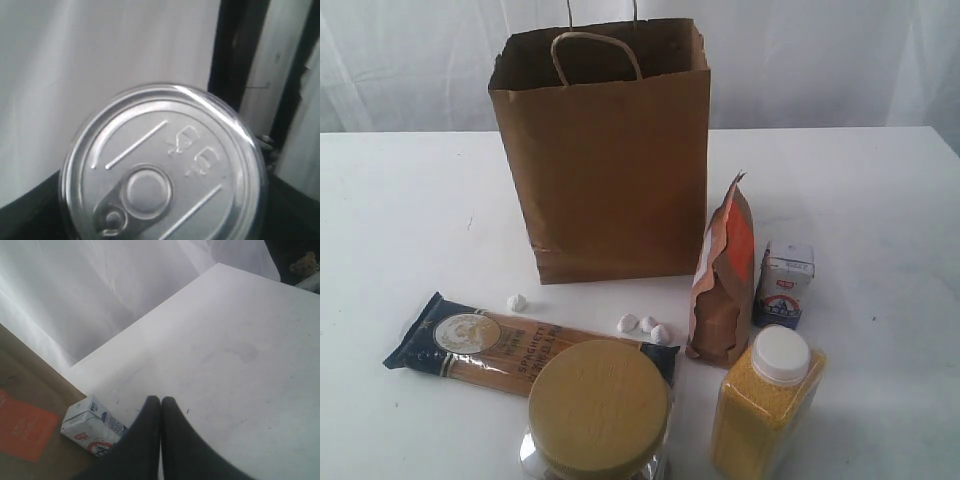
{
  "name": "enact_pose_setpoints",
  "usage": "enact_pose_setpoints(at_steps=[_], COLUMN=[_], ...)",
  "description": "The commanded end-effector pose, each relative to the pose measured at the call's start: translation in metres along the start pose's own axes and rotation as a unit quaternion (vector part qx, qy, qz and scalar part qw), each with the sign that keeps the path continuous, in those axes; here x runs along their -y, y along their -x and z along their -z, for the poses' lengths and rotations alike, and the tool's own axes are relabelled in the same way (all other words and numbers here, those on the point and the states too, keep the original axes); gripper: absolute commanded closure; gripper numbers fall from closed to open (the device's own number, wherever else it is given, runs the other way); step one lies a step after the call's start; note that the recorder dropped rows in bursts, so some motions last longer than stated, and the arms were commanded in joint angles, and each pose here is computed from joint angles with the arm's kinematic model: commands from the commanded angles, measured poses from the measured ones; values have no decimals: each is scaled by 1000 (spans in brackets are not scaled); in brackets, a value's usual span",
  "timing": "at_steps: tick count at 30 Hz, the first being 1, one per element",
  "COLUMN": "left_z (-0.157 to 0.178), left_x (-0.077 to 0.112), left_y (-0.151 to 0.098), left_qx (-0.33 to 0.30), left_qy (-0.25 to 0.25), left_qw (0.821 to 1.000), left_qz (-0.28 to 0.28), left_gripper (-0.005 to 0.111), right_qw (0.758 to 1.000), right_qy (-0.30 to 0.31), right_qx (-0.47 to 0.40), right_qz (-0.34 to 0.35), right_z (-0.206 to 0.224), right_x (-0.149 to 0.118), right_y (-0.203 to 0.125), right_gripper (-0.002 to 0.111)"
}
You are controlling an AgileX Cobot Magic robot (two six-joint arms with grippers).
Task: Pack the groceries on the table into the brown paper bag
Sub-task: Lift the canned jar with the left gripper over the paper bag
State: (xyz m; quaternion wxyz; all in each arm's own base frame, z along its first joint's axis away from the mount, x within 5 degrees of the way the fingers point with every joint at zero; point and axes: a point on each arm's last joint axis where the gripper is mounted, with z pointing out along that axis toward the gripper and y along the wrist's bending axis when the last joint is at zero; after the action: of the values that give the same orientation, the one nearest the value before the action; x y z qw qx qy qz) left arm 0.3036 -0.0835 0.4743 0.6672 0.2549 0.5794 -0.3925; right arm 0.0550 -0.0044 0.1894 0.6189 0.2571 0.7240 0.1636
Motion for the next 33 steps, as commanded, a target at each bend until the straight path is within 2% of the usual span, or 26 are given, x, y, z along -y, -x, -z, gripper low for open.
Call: enact_pose_setpoints(at_steps=[1, 4, 9, 14, 19, 25, 28, 33], left_z=[-14, -22, -32, -46, -55, -60, -59, -59], left_x=[-11, -25, -43, -46, -48, -53, -56, -57], left_y=[-15, -33, -59, -80, -98, -126, -130, -132], left_qx=[12, 6, -7, -15, -34, -130, -152, -159], left_qy=[-94, -101, -105, -117, -125, -116, -108, -101], left_qw=[994, 991, 990, 985, 984, 971, 974, 974], left_qz=[-48, -85, -99, -122, -122, -163, -131, -123], left_gripper=[107, 107, 107, 107, 107, 107, 106, 90], right_qw=[1000, 1000, 1000, 1000, 1000, 1000, 1000, 1000], right_qy=[0, 0, 0, 0, 0, 0, 0, 0], right_qx=[8, 8, 8, 8, 8, 8, 8, 8], right_qz=[9, 9, 9, 9, 9, 9, 9, 9], right_z=[0, 0, 0, 0, 0, 0, 0, 0], right_x=[0, 0, 0, 0, 0, 0, 0, 0], right_y=[1, 1, 1, 1, 1, 1, 1, 1], right_gripper=[108, 108, 108, 108, 108, 108, 108, 108])
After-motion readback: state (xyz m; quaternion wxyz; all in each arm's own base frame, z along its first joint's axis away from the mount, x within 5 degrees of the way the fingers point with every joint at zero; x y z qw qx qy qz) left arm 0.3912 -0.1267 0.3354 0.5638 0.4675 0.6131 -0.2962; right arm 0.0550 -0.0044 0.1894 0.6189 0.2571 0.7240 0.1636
